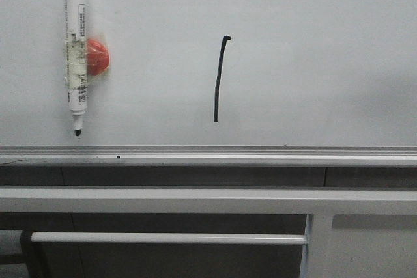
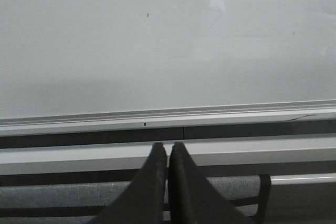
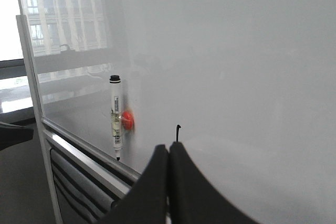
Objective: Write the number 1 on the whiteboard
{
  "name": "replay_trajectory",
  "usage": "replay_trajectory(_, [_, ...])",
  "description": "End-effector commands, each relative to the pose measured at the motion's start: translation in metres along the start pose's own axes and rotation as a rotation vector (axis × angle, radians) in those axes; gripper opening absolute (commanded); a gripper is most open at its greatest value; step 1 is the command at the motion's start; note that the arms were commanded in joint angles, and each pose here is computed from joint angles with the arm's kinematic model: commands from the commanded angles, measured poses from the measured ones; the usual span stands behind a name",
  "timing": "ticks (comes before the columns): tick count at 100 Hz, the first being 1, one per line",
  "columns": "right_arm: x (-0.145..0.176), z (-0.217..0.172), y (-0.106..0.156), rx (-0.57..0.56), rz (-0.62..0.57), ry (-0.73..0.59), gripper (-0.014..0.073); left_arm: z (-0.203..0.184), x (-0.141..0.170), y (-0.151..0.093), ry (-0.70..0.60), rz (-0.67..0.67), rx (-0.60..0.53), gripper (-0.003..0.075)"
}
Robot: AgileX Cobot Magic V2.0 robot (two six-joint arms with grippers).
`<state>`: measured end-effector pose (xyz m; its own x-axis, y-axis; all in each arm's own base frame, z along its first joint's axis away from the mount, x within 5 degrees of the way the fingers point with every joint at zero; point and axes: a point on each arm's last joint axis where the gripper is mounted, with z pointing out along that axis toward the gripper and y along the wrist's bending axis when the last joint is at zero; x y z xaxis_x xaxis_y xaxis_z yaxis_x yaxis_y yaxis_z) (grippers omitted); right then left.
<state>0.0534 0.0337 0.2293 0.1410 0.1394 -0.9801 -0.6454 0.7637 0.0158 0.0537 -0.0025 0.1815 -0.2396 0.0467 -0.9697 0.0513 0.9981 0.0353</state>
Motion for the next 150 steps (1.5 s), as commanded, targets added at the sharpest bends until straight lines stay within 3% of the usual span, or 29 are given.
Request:
replay_trajectory(1, [-0.011,0.001,-0.003,0.035,-0.031,-0.046,-0.0063,-0.002,-0.006,0.0,-0.087,-0.007,-0.006,-0.002])
replay_trajectory(69, [-0.01,0.001,-0.003,0.034,-0.029,-0.043,-0.0064,-0.002,-0.006,0.0,-0.089,-0.007,-0.006,-0.002])
replay_trajectory(89, [-0.002,0.0,0.016,-0.177,-0.019,0.045,-0.0064,-0.002,-0.006,0.0,-0.089,-0.007,-0.006,-0.002])
replay_trajectory(110, [0.014,-0.004,0.025,-0.276,-0.038,0.044,-0.0063,-0.002,-0.006,0.0,-0.089,-0.007,-0.006,-0.002])
replay_trajectory(120, [0.025,-0.006,0.027,-0.306,-0.056,0.122,-0.0063,-0.002,-0.006,0.0,-0.089,-0.007,-0.006,-0.002])
replay_trajectory(135, [0.037,-0.007,0.021,-0.214,-0.085,0.258,-0.0064,-0.002,-0.006,0.0,-0.089,-0.007,-0.006,-0.002])
replay_trajectory(150, [0.047,-0.009,0.007,-0.008,-0.11,0.382,-0.0064,-0.002,-0.006,0.0,-0.089,-0.007,-0.006,-0.002])
